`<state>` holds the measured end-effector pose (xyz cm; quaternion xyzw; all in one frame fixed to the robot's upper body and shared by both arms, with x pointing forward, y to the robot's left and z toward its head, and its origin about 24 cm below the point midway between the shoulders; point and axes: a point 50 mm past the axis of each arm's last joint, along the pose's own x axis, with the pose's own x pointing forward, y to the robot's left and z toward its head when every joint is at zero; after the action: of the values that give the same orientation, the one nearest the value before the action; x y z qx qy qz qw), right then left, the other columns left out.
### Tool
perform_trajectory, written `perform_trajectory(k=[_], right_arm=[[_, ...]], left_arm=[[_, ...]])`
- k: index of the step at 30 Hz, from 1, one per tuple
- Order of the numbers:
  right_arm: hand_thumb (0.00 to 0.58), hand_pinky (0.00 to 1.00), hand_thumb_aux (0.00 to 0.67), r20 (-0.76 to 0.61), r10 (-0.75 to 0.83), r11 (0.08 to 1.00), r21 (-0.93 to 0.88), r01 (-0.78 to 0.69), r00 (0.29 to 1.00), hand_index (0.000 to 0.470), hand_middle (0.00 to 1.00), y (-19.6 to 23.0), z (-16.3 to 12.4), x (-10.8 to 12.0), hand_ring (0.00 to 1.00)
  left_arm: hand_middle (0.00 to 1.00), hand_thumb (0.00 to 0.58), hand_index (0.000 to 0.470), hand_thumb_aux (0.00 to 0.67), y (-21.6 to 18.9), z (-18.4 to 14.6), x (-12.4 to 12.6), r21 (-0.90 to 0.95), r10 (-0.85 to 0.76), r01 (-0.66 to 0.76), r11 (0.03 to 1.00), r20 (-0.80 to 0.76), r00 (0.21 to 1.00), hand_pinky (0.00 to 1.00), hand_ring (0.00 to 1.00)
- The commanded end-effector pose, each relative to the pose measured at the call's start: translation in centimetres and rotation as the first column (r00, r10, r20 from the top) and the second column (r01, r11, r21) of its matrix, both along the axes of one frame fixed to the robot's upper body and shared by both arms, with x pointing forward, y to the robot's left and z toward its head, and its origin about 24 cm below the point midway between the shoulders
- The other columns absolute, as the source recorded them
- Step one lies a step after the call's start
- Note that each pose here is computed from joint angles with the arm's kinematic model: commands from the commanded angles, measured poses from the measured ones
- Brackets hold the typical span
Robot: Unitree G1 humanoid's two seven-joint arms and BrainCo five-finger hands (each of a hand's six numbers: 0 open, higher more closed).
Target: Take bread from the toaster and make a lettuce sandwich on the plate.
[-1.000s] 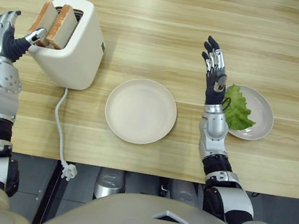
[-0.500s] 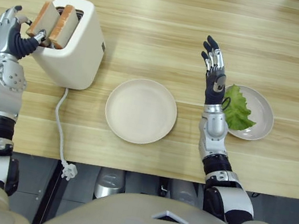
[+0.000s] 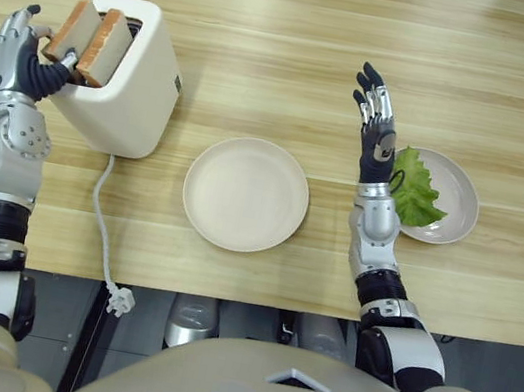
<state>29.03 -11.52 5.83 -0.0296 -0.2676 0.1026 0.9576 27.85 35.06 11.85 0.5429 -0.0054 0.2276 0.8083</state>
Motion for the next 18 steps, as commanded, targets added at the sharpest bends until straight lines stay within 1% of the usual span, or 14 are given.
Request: perform_trajectory(k=[1,4,7,9,11,13,15,16,17,18], right_arm=[[0.000,0.00,0.000,0.001,-0.009,1.000,-0.008,0.009,1.000,0.000,0.00,-0.1,0.0,0.1,0.00],[0.000,0.00,0.000,0.029,-0.033,0.999,-0.006,0.033,0.999,0.000,0.00,-0.5,0.6,0.3,0.00],[0.000,0.00,0.000,0.103,-0.097,0.992,-0.074,0.105,0.990,0.000,0.00,-1.8,2.0,0.7,0.00],[0.000,0.00,0.000,0.157,-0.145,0.981,-0.108,0.163,0.977,0.000,0.00,-3.2,3.3,1.1,0.00],[0.000,0.00,0.000,0.213,-0.189,0.961,-0.159,0.225,0.959,0.000,0.00,-4.8,4.3,1.4,0.00],[0.000,0.00,0.000,0.296,-0.214,0.913,-0.277,0.298,0.931,0.000,0.00,-6.5,5.1,1.3,0.00],[0.000,0.00,0.000,0.365,-0.221,0.835,-0.408,0.369,0.904,0.000,0.00,-8.4,5.3,1.2,0.00],[0.000,0.00,0.000,0.394,-0.228,0.773,-0.483,0.412,0.890,0.000,0.00,-9.6,5.1,1.1,0.00],[0.000,0.00,0.000,0.425,-0.245,0.692,-0.553,0.464,0.872,0.000,0.00,-11.0,4.9,1.1,0.00],[0.000,0.00,0.000,0.453,-0.253,0.613,-0.608,0.504,0.855,0.000,0.00,-12.3,4.7,1.1,0.00]], left_arm=[[1.00,0.580,0.460,0.670,0.6,3.8,-0.8,0.009,0.050,-0.054,0.999,0.231,0.972,1.00,1.00],[1.00,0.580,0.460,0.670,-0.4,7.0,-1.6,0.030,0.021,-0.036,0.999,0.410,0.912,1.00,1.00],[1.00,0.580,0.460,0.670,-2.5,10.4,-2.7,0.083,-0.066,0.024,0.996,0.552,0.831,1.00,1.00],[1.00,0.580,0.460,0.670,-4.3,11.7,-3.3,0.086,-0.149,0.122,0.989,0.593,0.791,1.00,1.00],[1.00,0.580,0.460,0.670,-6.4,12.2,-3.4,0.031,-0.249,0.287,0.957,0.592,0.766,1.00,1.00],[1.00,0.580,0.460,0.670,-8.6,12.0,-3.3,-0.054,-0.348,0.459,0.887,0.576,0.739,1.00,1.00],[1.00,0.580,0.460,0.670,-10.5,10.8,-3.0,-0.141,-0.440,0.579,0.803,0.514,0.736,1.00,1.00],[1.00,0.580,0.460,0.670,-11.5,9.8,-2.8,-0.206,-0.486,0.634,0.746,0.482,0.729,1.00,1.00],[1.00,0.580,0.460,0.670,-12.4,8.5,-2.5,-0.297,-0.530,0.680,0.671,0.449,0.719,1.00,1.00],[1.00,0.580,0.460,0.670,-13.4,7.0,-2.2,-0.415,-0.578,0.705,0.576,0.403,0.710,1.00,1.00]])
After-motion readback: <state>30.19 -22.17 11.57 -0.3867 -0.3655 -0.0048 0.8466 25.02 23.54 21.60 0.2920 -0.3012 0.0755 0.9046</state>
